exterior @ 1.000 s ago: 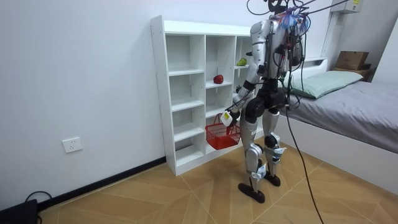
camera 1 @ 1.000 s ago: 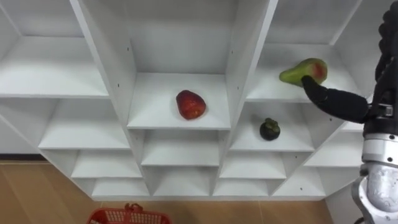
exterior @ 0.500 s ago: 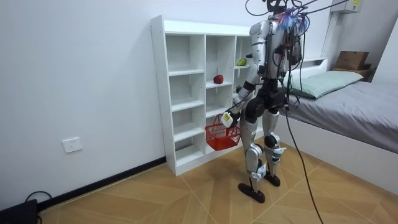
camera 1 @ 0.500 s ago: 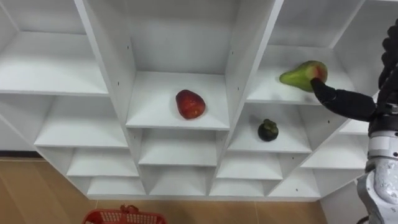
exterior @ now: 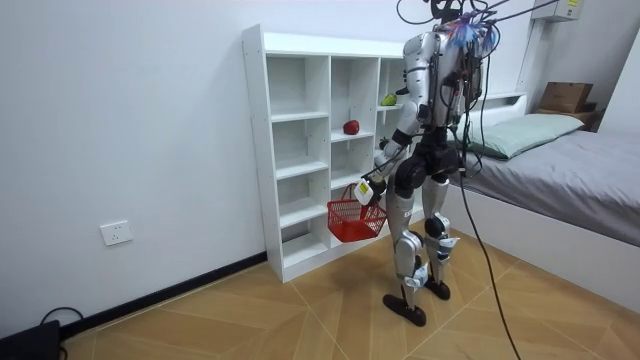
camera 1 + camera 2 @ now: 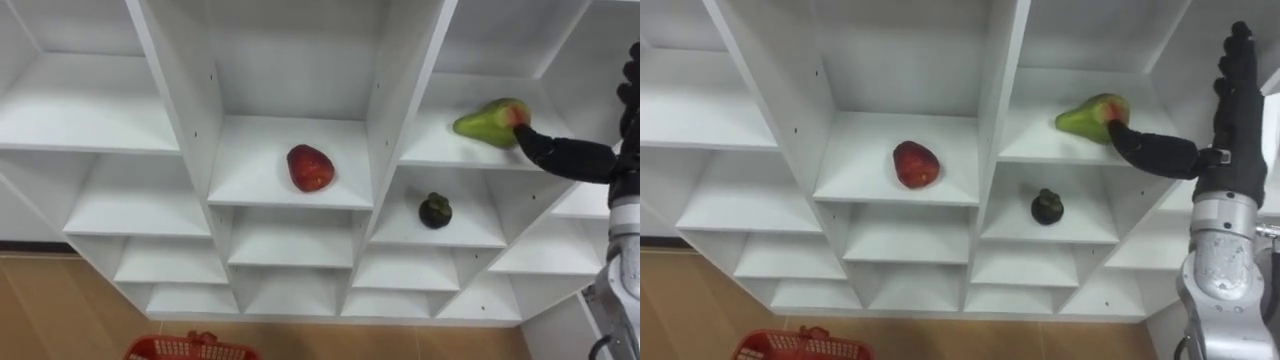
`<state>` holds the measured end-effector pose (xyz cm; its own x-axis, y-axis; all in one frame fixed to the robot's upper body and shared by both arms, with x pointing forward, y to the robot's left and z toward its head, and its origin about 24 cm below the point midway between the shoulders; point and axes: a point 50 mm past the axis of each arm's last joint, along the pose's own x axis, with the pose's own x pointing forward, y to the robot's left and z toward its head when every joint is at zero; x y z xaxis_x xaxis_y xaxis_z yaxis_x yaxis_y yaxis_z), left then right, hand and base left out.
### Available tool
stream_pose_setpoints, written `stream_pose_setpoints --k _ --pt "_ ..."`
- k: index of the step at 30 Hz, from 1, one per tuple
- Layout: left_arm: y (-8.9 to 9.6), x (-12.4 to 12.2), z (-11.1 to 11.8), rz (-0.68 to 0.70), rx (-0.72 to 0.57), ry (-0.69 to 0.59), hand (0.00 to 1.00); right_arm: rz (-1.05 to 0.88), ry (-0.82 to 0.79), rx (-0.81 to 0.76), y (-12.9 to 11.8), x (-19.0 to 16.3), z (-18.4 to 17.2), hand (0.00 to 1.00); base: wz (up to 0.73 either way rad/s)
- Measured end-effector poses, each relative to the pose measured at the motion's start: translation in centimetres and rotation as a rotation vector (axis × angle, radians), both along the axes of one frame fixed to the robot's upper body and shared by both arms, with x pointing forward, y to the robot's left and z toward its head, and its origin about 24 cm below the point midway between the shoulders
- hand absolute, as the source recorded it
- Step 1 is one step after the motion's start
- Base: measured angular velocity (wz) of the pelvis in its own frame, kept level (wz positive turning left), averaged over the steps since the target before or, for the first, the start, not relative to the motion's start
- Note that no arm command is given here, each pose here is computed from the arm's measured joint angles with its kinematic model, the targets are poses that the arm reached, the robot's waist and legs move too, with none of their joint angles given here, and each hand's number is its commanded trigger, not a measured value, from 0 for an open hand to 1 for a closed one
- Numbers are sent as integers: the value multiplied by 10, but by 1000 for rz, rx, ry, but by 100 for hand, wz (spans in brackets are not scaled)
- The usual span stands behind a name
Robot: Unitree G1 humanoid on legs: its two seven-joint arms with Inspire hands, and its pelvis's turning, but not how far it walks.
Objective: Collect fruits from the closet
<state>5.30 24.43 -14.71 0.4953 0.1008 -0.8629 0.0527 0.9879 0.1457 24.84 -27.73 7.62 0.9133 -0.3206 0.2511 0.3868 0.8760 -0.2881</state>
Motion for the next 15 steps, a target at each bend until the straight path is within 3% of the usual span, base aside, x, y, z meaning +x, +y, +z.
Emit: stream_pose_setpoints --k 15 --pt "-1 8 2 -8 -6 -14 100 51 138 -36 0 3 -15 0 0"
